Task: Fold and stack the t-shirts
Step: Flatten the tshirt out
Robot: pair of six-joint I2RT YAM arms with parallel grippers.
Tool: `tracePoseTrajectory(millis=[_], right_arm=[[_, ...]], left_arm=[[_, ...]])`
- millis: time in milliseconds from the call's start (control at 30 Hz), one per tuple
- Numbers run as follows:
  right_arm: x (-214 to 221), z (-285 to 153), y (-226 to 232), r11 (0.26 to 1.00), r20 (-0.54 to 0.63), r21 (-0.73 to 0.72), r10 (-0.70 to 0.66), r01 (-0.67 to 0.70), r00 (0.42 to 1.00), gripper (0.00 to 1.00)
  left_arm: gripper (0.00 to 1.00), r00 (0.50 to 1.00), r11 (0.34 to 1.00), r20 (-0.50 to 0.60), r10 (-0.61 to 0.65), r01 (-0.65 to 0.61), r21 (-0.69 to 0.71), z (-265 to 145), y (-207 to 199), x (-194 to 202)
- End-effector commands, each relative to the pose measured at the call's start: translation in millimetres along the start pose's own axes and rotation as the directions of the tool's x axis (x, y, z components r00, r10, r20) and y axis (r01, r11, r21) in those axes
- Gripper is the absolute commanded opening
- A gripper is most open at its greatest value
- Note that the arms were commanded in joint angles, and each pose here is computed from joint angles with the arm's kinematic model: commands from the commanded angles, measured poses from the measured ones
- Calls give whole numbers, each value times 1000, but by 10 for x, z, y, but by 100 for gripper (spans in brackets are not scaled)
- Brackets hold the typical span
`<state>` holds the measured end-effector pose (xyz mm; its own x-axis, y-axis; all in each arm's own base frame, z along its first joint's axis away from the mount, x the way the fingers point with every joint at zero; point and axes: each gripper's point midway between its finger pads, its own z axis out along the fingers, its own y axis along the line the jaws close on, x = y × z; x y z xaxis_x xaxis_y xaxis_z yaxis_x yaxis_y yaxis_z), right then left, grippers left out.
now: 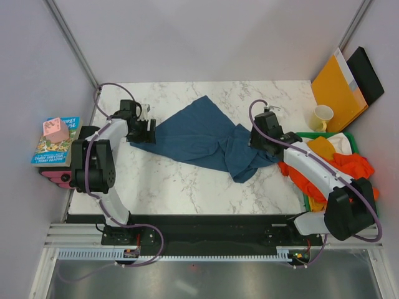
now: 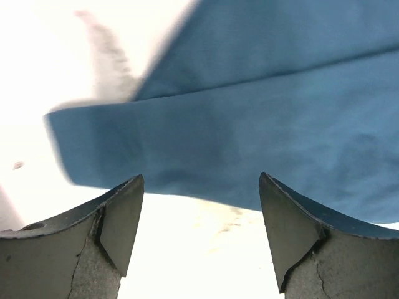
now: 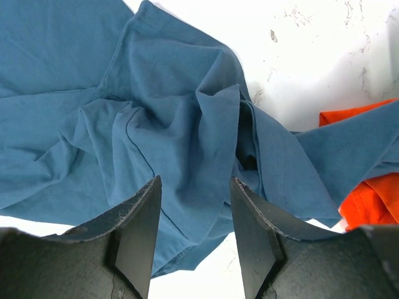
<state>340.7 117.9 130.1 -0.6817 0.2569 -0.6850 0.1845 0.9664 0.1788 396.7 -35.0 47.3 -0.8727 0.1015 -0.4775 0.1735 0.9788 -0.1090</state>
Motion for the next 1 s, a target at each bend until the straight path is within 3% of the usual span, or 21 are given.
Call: tracePoseTrajectory(millis=[0,167,500,600,700,867,967], right_arm=[[-76,-123,-19,1000,45,-6,24,-24,999,56],[-19,-130,-66,1000,40,3,24,-24,999,56],[41,-90,-98,1000,27,17,21,-21,999,56],[45,-61,-87,1000,21,17,19,-19,1000,56],[46,-42,-67,1000,19,13,19,-20,1000,56],[3,-56,-34,1000,27,1,19,-19,999,56],[11,-71,-69,1000,31,15,20,-20,999,57]], left_arm=[[82,990,984,57,-131,137,-118,-48,449,-127],[80,975,961,43,-220,224,-161,22,716,-77],[70,976,974,-25,-217,215,-67,228,603,21],[45,975,974,-31,-218,216,-66,241,599,42],[2,982,981,-33,-186,184,-58,223,594,58],[2,985,985,13,-170,170,-35,30,513,-13],[2,981,988,121,-149,152,-17,-315,454,-300]])
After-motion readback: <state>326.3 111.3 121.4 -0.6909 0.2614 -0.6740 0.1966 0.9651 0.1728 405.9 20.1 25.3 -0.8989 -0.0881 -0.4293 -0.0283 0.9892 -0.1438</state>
